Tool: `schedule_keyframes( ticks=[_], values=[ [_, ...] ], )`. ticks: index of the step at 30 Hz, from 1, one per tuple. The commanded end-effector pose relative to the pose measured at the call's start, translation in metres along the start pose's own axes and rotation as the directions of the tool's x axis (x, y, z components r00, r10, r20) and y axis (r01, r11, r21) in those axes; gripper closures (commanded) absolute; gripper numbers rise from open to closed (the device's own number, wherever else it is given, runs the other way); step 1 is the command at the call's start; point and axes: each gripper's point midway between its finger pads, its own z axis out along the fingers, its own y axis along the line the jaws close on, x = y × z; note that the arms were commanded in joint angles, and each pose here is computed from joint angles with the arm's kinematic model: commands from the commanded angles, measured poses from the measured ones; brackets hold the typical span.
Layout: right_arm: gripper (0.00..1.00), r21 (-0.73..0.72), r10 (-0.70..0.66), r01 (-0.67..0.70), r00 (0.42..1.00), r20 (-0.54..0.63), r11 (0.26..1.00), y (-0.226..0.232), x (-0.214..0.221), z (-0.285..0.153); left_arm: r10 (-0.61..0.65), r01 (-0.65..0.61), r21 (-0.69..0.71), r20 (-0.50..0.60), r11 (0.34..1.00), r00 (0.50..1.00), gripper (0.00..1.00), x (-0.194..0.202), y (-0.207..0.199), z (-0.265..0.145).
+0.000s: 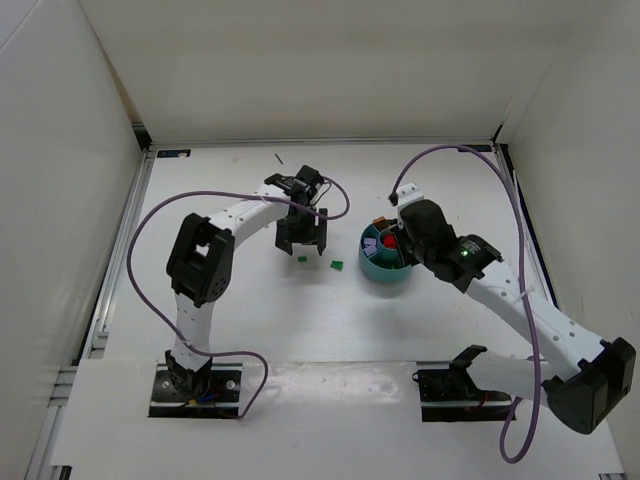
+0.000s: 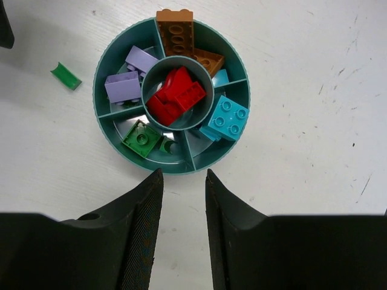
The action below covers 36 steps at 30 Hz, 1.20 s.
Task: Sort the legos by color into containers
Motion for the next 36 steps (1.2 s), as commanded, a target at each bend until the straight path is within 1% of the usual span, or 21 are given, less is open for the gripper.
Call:
schedule_keyframes(
  ticks=[1, 3, 5, 9, 14, 15, 21, 23, 24, 25, 27, 36],
  values=[
    [0.62, 0.011, 0.035, -0.035, 0.999, -0.010, 0.999, -0.004, 0.006, -0.005, 0.007, -0.008, 0.007, 0.026, 1.000, 1.000, 0.17, -0.012, -0.006, -0.001],
    [0.62, 0.017, 0.043, -0.043, 0.999, -0.012, 0.999, -0.007, 0.008, -0.006, 0.001, -0.001, -0.007, 0.013, 1.000, 1.000, 0.19, -0.011, -0.003, 0.001],
    [0.62, 0.021, 0.050, -0.050, 0.999, -0.008, 0.999, -0.009, 0.009, -0.009, -0.006, 0.006, -0.030, -0.002, 1.000, 1.000, 0.25, -0.008, 0.002, 0.008],
    [0.62, 0.027, 0.070, -0.070, 0.997, -0.012, 0.997, -0.014, 0.012, -0.009, -0.043, 0.042, -0.044, -0.011, 0.998, 0.999, 0.25, -0.007, 0.010, 0.016],
    [0.62, 0.015, 0.091, -0.090, 0.996, -0.009, 0.996, -0.017, 0.013, -0.010, -0.051, 0.048, -0.065, -0.039, 0.997, 0.998, 0.26, -0.005, 0.013, 0.026],
    [0.62, 0.011, 0.093, -0.092, 0.996, -0.010, 0.996, -0.017, 0.013, -0.010, -0.051, 0.048, -0.067, -0.045, 0.997, 0.998, 0.28, -0.003, 0.012, 0.028],
    [0.62, 0.018, 0.114, -0.114, 0.993, -0.010, 0.993, -0.025, 0.015, -0.010, -0.075, 0.069, -0.087, -0.071, 0.994, 0.995, 0.28, 0.007, 0.018, 0.034],
    [0.62, 0.013, 0.115, -0.115, 0.993, -0.014, 0.993, -0.024, 0.016, -0.009, -0.080, 0.073, -0.088, -0.078, 0.993, 0.994, 0.29, 0.006, 0.017, 0.034],
    [0.62, 0.009, 0.118, -0.118, 0.993, -0.013, 0.993, -0.024, 0.016, -0.009, -0.082, 0.073, -0.097, -0.098, 0.993, 0.992, 0.31, 0.009, 0.018, 0.039],
    [0.62, 0.016, 0.121, -0.121, 0.993, -0.014, 0.993, -0.026, 0.016, -0.008, -0.084, 0.077, -0.086, -0.082, 0.993, 0.993, 0.31, 0.003, 0.015, 0.035],
    [0.62, 0.018, 0.121, -0.121, 0.993, -0.011, 0.993, -0.027, 0.016, -0.008, -0.093, 0.084, -0.098, -0.100, 0.992, 0.991, 0.38, 0.005, 0.016, 0.039],
    [0.62, 0.007, 0.131, -0.131, 0.991, -0.003, 0.991, -0.031, 0.016, -0.007, -0.132, 0.123, -0.085, -0.106, 0.989, 0.986, 0.40, 0.003, 0.017, 0.039]
  ],
)
